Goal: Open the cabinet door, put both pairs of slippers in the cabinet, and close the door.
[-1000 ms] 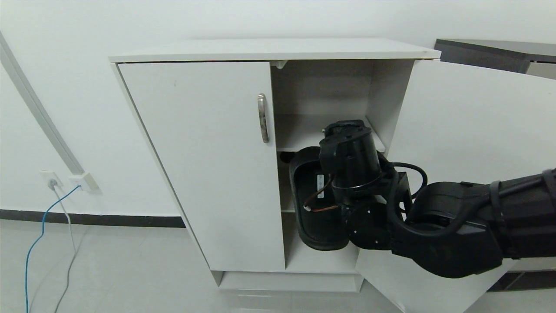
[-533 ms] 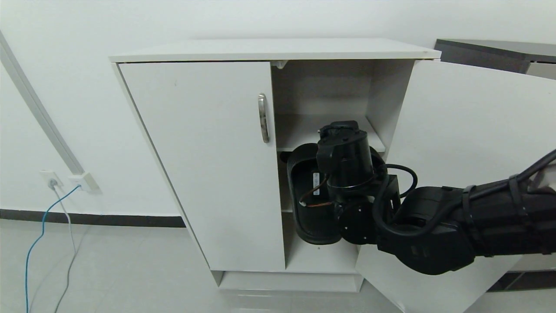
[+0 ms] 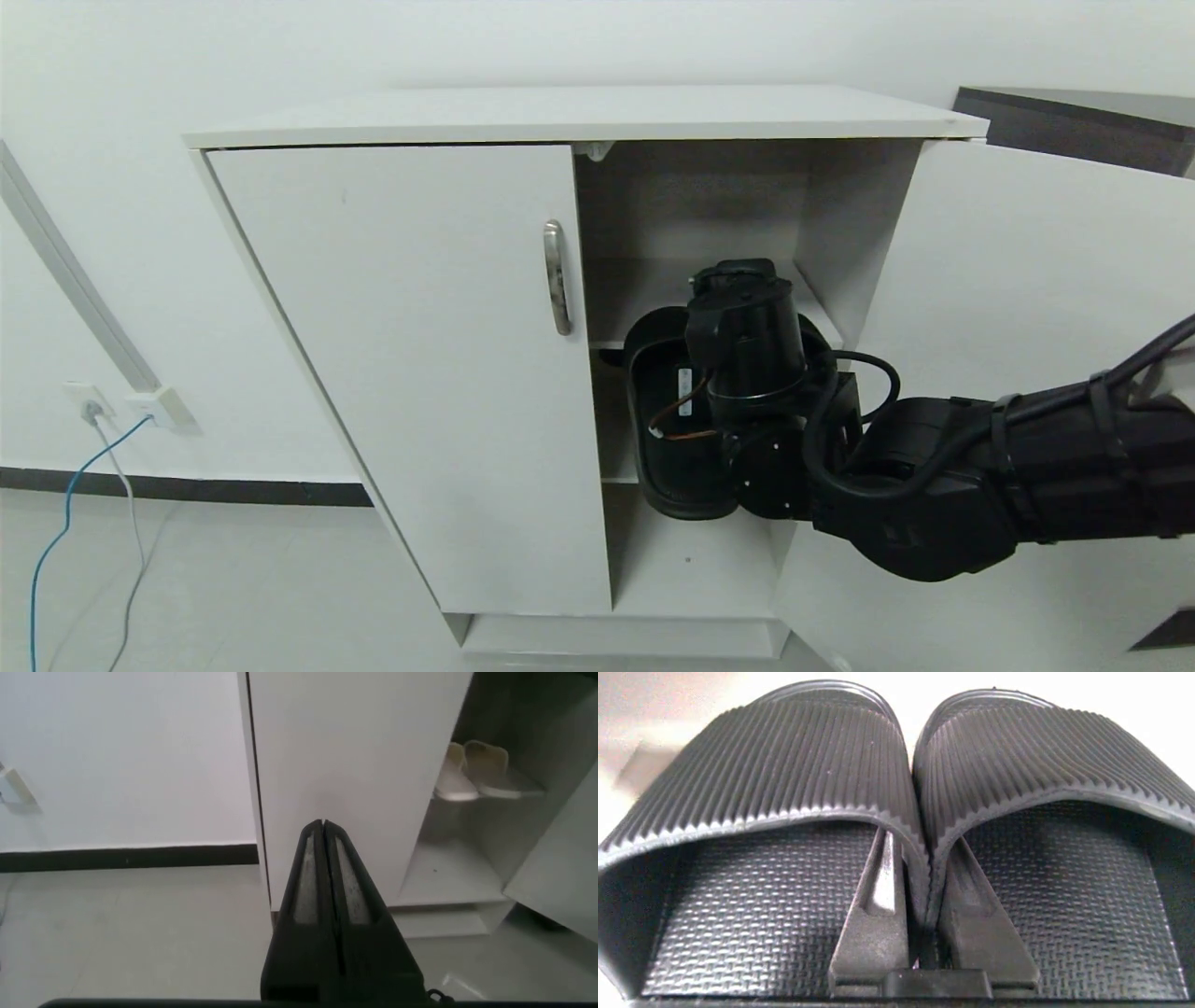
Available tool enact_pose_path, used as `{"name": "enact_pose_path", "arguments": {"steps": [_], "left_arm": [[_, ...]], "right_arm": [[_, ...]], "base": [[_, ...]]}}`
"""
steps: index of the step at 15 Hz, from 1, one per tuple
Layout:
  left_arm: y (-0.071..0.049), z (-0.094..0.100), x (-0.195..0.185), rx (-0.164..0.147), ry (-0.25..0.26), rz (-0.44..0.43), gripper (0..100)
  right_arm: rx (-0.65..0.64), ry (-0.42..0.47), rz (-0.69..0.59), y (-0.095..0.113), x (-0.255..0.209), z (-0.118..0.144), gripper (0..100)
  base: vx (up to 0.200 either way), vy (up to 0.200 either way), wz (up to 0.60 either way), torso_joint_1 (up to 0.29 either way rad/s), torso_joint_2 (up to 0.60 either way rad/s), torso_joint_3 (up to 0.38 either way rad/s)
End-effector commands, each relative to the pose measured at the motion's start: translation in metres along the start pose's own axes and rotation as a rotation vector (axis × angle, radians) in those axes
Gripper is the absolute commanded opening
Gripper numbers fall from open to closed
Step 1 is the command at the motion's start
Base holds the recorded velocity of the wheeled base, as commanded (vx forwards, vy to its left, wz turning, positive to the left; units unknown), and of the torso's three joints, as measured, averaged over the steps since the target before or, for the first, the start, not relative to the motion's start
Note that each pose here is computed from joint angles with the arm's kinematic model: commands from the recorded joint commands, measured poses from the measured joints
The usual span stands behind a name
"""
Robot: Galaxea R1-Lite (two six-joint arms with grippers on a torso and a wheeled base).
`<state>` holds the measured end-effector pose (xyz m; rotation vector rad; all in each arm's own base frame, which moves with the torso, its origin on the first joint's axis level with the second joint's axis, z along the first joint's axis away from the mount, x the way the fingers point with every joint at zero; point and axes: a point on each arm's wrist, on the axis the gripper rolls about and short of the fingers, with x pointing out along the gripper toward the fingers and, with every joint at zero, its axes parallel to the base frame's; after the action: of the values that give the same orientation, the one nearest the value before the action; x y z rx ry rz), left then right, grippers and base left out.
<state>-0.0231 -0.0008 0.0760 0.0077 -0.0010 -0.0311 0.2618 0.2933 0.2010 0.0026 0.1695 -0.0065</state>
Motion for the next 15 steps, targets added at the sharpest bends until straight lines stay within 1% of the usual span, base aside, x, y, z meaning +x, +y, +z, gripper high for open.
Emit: {"name": "enact_pose_path", "arguments": {"steps": [1, 3, 10, 13, 14, 15], "left_arm": [[0.000, 0.000, 0.000, 0.000, 0.001, 0.000, 0], [0.000, 0.000, 0.000, 0.000, 0.001, 0.000, 0], [0.000, 0.000, 0.000, 0.000, 0.001, 0.000, 0], [0.000, 0.000, 0.000, 0.000, 0.001, 0.000, 0], [0.000, 0.000, 0.000, 0.000, 0.001, 0.000, 0], [0.000, 0.000, 0.000, 0.000, 0.001, 0.000, 0]], "right_arm": [[0.006, -0.004, 0.002, -0.001, -0.001, 0.002, 0], [0.006, -0.004, 0.000, -0.001, -0.001, 0.002, 0], [0.003, -0.004, -0.003, -0.001, 0.000, 0.003, 0], [0.008, -0.003, 0.008, -0.006, 0.013, 0.008, 0], [0.018, 0.001, 0.031, -0.009, 0.022, 0.015, 0], [0.009, 0.016, 0.026, -0.009, 0.030, 0.016, 0]], "base": [[0.200, 0.000, 0.00, 0.007, 0.00, 0.007], [0.200, 0.000, 0.00, -0.002, 0.00, 0.002], [0.000, 0.000, 0.00, 0.000, 0.00, 0.000], [0.000, 0.000, 0.00, 0.000, 0.00, 0.000], [0.000, 0.000, 0.00, 0.000, 0.00, 0.000], [0.000, 0.000, 0.00, 0.000, 0.00, 0.000]]}}
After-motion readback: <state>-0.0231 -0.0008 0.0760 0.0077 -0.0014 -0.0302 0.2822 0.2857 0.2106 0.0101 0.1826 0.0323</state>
